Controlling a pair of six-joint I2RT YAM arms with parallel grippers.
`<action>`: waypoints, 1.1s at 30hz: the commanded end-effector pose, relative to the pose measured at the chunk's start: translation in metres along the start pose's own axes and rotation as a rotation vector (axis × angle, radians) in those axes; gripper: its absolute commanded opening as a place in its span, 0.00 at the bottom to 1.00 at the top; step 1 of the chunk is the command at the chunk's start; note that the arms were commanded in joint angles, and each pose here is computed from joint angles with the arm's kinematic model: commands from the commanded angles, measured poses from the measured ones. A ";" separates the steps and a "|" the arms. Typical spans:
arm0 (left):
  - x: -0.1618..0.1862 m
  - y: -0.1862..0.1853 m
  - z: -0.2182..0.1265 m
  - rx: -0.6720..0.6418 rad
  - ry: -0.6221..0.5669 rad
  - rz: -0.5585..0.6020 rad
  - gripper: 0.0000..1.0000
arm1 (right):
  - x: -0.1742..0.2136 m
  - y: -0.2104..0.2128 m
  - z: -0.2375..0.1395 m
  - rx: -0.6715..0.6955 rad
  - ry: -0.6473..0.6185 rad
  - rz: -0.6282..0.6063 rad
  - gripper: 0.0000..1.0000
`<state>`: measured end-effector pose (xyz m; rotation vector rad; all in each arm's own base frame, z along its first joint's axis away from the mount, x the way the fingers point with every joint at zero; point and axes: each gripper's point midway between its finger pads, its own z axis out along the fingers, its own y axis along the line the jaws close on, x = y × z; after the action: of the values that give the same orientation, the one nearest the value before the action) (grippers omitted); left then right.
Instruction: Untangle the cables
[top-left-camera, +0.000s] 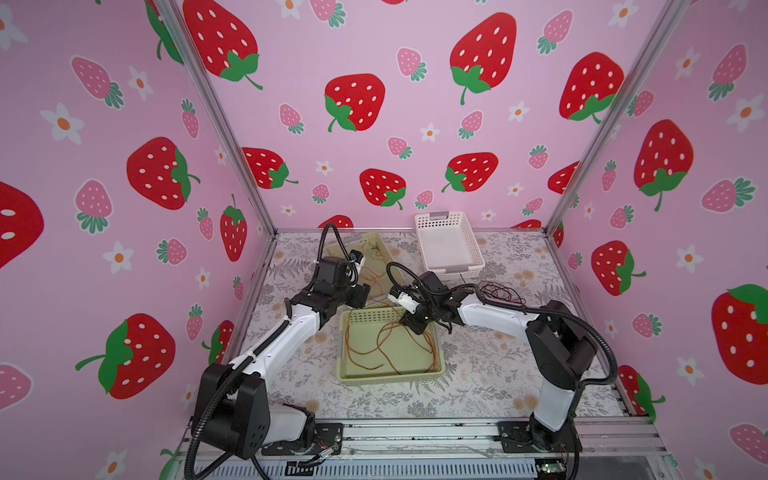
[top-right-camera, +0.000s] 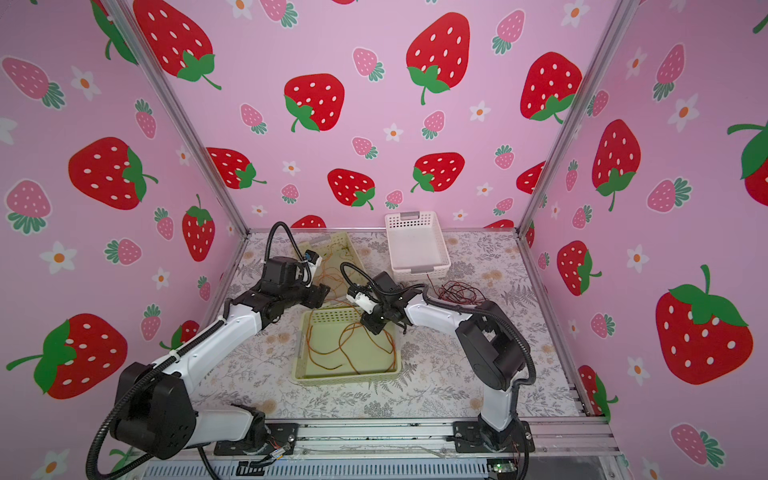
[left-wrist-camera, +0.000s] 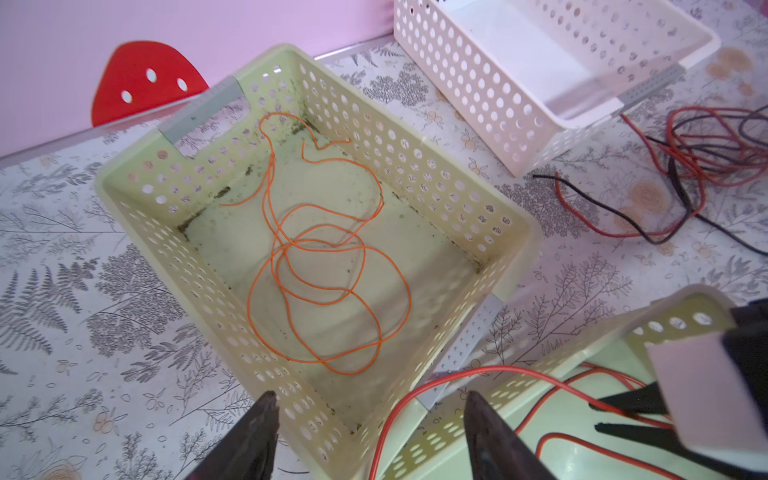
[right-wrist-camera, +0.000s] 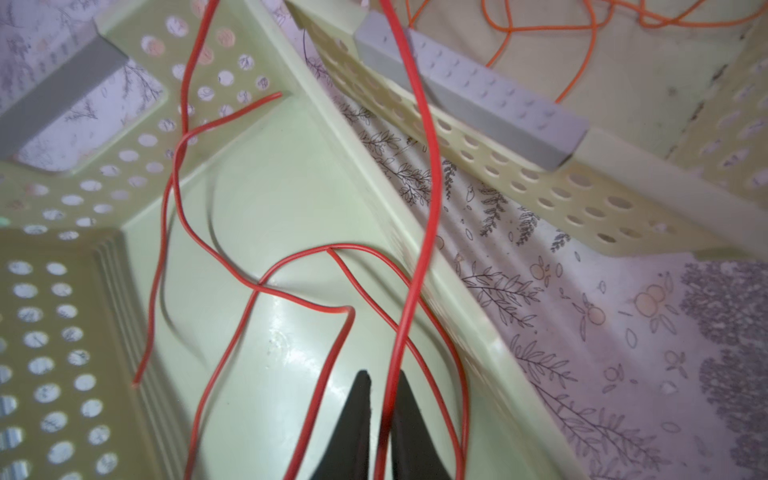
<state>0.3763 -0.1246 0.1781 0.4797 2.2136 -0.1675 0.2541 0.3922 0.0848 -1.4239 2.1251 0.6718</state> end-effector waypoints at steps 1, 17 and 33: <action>-0.027 0.011 -0.014 -0.051 -0.092 -0.004 0.72 | -0.020 0.020 -0.020 -0.019 -0.085 -0.131 0.03; -0.017 -0.004 -0.013 0.027 -0.072 -0.056 0.71 | 0.057 0.056 -0.015 -0.082 0.077 -0.270 0.00; -0.020 -0.010 -0.012 0.032 -0.074 -0.043 0.71 | 0.030 0.016 -0.016 0.148 0.089 -0.234 0.48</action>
<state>0.3739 -0.1347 0.1930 0.4283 2.1755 -0.2460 0.2238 0.3682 0.0557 -1.6594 2.0367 0.3871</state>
